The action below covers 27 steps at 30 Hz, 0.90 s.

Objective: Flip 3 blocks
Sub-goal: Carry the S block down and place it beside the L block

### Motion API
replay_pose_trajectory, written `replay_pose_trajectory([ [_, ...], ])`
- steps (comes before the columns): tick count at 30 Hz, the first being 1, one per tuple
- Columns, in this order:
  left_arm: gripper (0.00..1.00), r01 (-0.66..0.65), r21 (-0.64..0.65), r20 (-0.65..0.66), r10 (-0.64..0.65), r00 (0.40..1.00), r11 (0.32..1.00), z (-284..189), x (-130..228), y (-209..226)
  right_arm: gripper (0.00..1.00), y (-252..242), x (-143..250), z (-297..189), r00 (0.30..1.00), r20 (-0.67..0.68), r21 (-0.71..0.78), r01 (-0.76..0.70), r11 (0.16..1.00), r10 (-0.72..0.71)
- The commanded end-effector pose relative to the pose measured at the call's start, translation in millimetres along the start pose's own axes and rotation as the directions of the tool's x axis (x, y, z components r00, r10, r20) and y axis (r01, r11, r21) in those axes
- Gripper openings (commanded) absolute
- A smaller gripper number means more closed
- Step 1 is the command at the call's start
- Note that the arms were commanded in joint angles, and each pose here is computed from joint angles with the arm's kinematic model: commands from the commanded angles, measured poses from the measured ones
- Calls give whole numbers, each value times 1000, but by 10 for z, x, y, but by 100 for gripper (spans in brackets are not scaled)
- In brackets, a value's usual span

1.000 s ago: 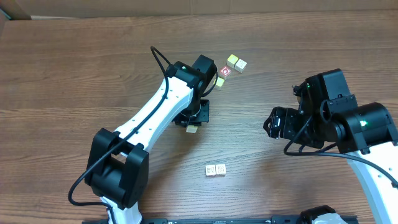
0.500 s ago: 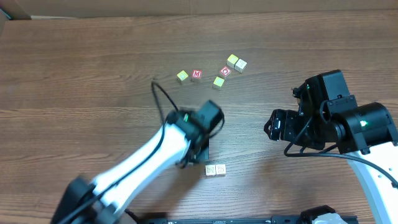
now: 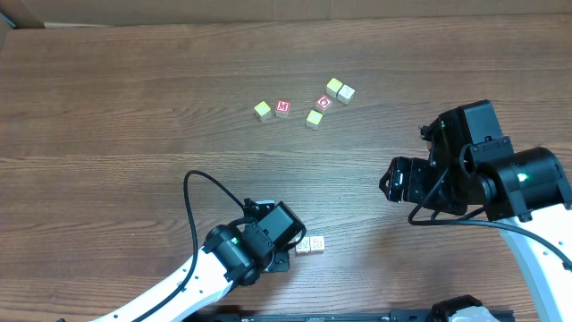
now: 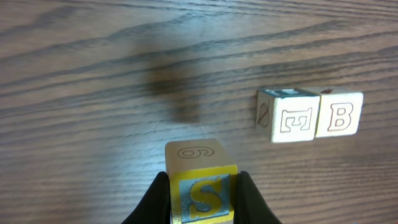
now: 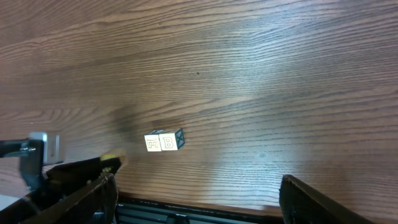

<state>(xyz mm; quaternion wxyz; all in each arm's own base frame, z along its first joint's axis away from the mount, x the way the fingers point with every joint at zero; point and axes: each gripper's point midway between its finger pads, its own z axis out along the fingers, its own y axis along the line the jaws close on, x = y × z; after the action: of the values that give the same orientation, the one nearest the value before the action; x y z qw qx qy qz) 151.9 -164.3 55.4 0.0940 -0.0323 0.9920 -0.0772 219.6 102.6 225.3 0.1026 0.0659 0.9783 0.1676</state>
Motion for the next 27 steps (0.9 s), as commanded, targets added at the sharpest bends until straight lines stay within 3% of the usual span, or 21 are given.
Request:
replay_pose_trajectory([
  [1,8,21,20,-25,-20,999,1000,134,83,-7,84,36,-47,-50,1000,21,-11,12,1000,-12],
  [10,8,9,40,-28,-8,1000,999,404,54,-96,84,35,-44,-50,1000,20,-10,12,1000,-12],
  [27,8,44,20,27,-44,999,999,435,-110,-38,84,49,-31,-50,1000,14,-19,11,1000,-11],
])
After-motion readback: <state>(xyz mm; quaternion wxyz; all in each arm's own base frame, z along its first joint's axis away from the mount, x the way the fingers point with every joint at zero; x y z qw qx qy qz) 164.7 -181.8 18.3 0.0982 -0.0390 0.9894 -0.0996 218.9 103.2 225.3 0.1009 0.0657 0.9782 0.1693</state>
